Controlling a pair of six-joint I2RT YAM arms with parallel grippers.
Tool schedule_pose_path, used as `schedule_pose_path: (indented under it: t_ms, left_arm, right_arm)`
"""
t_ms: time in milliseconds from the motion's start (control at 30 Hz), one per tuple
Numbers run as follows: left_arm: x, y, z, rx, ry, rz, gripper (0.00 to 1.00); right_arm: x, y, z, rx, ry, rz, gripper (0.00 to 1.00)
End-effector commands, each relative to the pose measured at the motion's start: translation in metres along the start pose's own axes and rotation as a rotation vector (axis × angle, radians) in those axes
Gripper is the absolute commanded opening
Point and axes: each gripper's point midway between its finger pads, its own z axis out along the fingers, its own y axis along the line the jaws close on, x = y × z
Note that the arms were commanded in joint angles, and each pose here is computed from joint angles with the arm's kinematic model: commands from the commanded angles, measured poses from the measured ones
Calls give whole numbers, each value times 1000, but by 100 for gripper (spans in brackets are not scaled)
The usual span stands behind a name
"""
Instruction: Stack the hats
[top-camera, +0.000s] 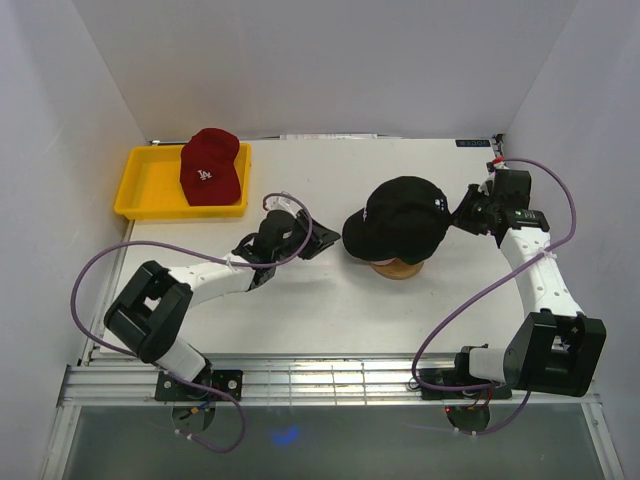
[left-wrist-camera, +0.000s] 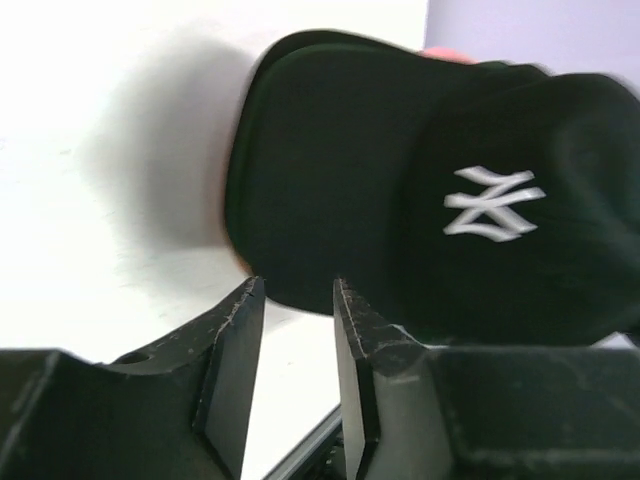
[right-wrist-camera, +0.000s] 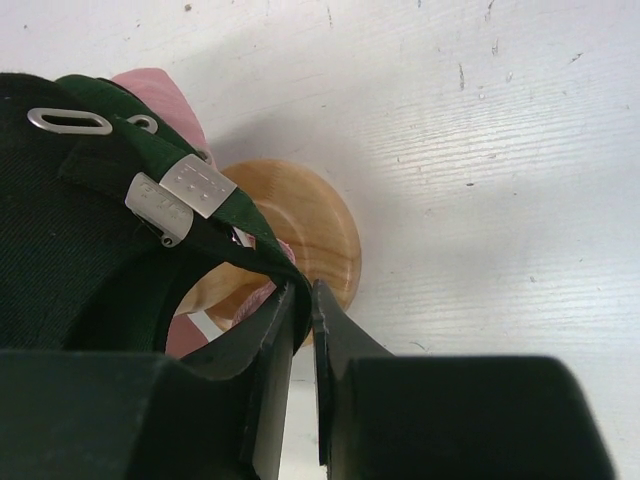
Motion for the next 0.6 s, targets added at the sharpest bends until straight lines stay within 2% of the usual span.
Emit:
schedule_pose_path:
  t_ms: [0, 133, 300, 433, 567]
  left_arm:
    - [-10, -22, -7, 0, -12, 105, 46]
    - [-6, -51, 10, 61, 49, 127, 51]
    - [-3, -77, 34, 103, 67, 154, 59]
    - [14, -65, 51, 28, 113, 173, 58]
    - [28, -49, 57, -10, 136, 162, 51]
  right_arm:
    - [-19, 2, -3, 11, -48, 2, 18]
    - [-18, 5, -4, -8, -54, 3, 18]
    - [-18, 6, -4, -14, -51, 4, 20]
    - [-15, 5, -1, -19, -41, 5, 20]
    - [-12, 4, -1, -15, -41, 6, 20]
